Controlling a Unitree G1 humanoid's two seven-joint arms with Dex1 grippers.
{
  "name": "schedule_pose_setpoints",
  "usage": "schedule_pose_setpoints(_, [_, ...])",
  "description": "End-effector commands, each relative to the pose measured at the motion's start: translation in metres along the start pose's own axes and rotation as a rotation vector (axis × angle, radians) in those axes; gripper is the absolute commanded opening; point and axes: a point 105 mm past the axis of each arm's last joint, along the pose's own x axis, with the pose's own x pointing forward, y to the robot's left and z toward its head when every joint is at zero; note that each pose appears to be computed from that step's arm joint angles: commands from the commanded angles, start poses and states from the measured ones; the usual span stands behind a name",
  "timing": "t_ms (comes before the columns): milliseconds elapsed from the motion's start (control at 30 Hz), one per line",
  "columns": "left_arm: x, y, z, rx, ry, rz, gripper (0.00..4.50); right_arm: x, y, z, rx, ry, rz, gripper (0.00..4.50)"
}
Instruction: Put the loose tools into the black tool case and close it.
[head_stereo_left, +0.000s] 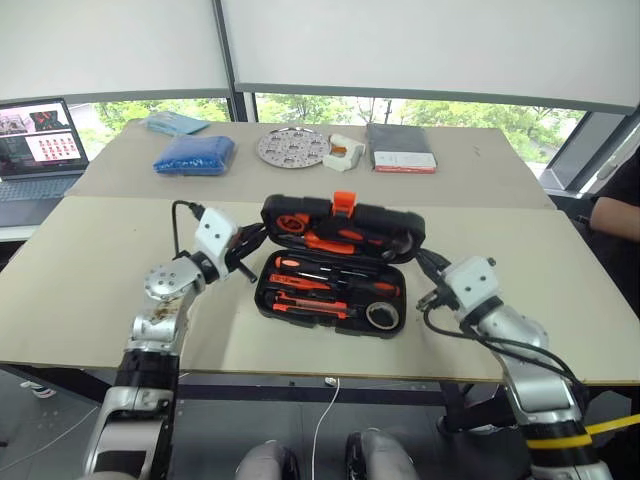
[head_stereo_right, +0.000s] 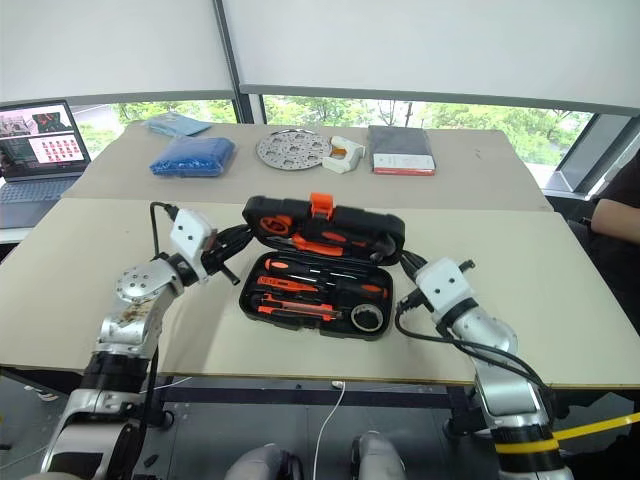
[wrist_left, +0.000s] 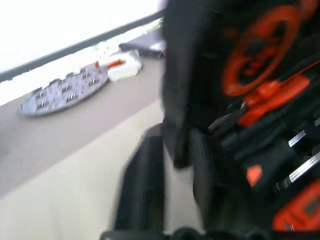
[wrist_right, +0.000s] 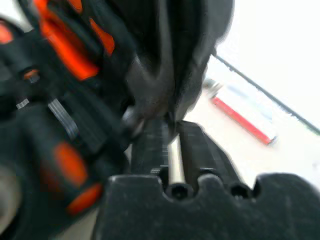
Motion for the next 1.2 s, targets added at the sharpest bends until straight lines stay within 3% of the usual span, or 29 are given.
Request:
schedule_pose_setpoints(33, [-0.040,0.031,0.022,-0.032,0.017,0.045,2.41,-0.022,-0.021,0.029,-0.011,-0.027,0.037,1.99])
schedule_pose_setpoints(133, [-0.067,0.037,0.016,-0.132,0.120,-0.052,3.50,-0.046,-0.007,0.026,0.094,0.062,0.236,3.04])
schedule_pose_setpoints(233, [-0.070,0.053,0.018,-0.163,0.174,-0.076,3.50,-0.068,0.014,0.028,0.173,0.132,0.443,3.04])
schedule_pose_setpoints(300, [-0.055,0.066,0.021,-0.091,0.180,-0.068,3.50,-0.075,0.026,0.028,0.195,0.158,0.535,3.04])
schedule_pose_setpoints(333, [-0.042,0.074,0.021,-0.051,0.180,-0.050,3.61,-0.075,0.032,0.026,0.205,0.173,0.570,2.46])
schedule_pose_setpoints(433, [-0.004,0.077,0.020,0.020,0.186,-0.070,2.89,-0.074,0.048,0.023,0.189,0.195,0.657,1.59])
schedule_pose_setpoints(567, [0.048,0.046,0.017,0.146,0.195,-0.221,1.29,-0.065,0.068,0.018,0.128,0.204,0.764,0.17])
schedule_pose_setpoints(667, [0.070,0.027,0.018,0.184,0.188,-0.298,0.19,-0.058,0.076,0.015,0.088,0.209,0.812,0.00])
schedule_pose_setpoints(800, [0.090,0.006,0.017,0.263,0.218,-0.357,0.07,-0.048,0.081,0.014,0.054,0.210,0.824,0.00])
schedule_pose_setpoints(967, [0.090,-0.025,0.014,0.228,0.218,-0.571,0.07,-0.022,0.045,-0.006,-0.030,0.291,0.619,0.00])
schedule_pose_setpoints(1067, [0.066,-0.041,0.001,0.192,0.290,-0.816,0.07,-0.005,0.007,-0.015,0.020,0.289,0.417,0.00])
schedule_pose_setpoints(1200, [0.038,-0.051,-0.009,0.171,0.336,-1.000,0.07,0.003,-0.006,-0.015,0.060,0.253,0.338,0.00])
